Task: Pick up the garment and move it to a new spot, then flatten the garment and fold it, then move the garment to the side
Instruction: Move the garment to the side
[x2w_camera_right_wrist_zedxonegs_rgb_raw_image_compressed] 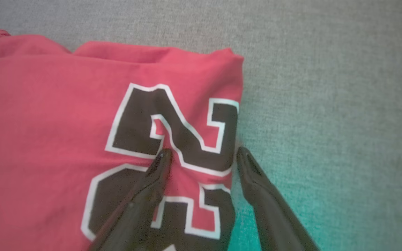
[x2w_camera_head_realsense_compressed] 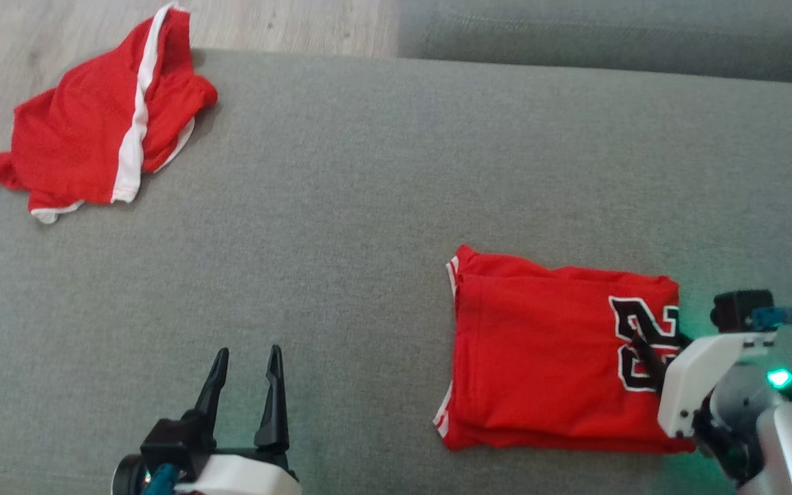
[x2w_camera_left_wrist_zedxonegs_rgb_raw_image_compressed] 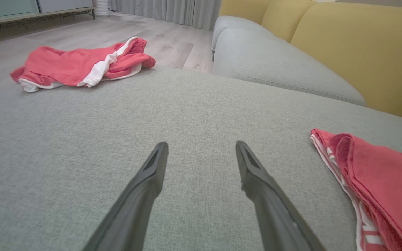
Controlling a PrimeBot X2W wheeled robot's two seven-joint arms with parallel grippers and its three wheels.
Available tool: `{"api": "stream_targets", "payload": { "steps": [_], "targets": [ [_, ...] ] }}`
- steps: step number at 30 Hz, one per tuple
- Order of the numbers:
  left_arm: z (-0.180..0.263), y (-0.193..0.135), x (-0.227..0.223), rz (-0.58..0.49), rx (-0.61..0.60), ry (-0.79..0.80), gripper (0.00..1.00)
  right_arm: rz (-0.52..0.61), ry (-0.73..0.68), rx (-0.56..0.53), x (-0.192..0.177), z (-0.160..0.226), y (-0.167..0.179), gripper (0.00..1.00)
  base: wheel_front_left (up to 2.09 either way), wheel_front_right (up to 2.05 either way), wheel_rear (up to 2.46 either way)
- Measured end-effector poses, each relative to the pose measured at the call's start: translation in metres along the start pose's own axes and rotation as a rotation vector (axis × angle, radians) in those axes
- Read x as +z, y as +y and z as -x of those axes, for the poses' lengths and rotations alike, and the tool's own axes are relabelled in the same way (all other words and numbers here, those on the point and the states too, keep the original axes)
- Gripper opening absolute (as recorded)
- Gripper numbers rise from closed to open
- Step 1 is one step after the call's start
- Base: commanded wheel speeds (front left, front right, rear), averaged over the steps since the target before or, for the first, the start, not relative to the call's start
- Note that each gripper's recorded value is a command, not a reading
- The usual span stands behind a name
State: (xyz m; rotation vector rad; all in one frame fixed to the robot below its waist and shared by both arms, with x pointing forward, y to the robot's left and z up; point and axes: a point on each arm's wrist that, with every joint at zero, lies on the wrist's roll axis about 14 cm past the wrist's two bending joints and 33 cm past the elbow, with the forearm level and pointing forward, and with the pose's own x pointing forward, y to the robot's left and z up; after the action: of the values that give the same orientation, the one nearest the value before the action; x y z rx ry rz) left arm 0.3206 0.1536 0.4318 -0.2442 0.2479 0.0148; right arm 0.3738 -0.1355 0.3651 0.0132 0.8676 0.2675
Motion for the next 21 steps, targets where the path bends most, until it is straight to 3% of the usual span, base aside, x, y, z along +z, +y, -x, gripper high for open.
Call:
{"api": "stream_targets", "payload": {
  "steps": [3,10,16,21],
  "targets": [
    [-0.002,0.001,-0.004,-0.003,0.006,0.014,1.0,0.002,-0.017,0.001,0.01,-0.005,-0.003,0.0,0.0,0.0,0.0],
    [-0.022,-0.019,0.006,-0.032,-0.067,-0.014,1.0,-0.022,-0.133,-0.06,0.039,-0.003,-0.026,0.0,0.0,0.0,0.0],
    [-0.05,-0.055,0.01,-0.046,-0.19,-0.02,1.0,-0.055,-0.283,-0.196,0.081,0.02,-0.079,0.0,0.0,0.0,0.0],
    [-0.075,-0.092,0.005,-0.076,-0.315,0.007,1.0,-0.109,-0.334,-0.335,0.08,0.051,-0.133,0.0,0.0,0.0,0.0]
  ]
}}
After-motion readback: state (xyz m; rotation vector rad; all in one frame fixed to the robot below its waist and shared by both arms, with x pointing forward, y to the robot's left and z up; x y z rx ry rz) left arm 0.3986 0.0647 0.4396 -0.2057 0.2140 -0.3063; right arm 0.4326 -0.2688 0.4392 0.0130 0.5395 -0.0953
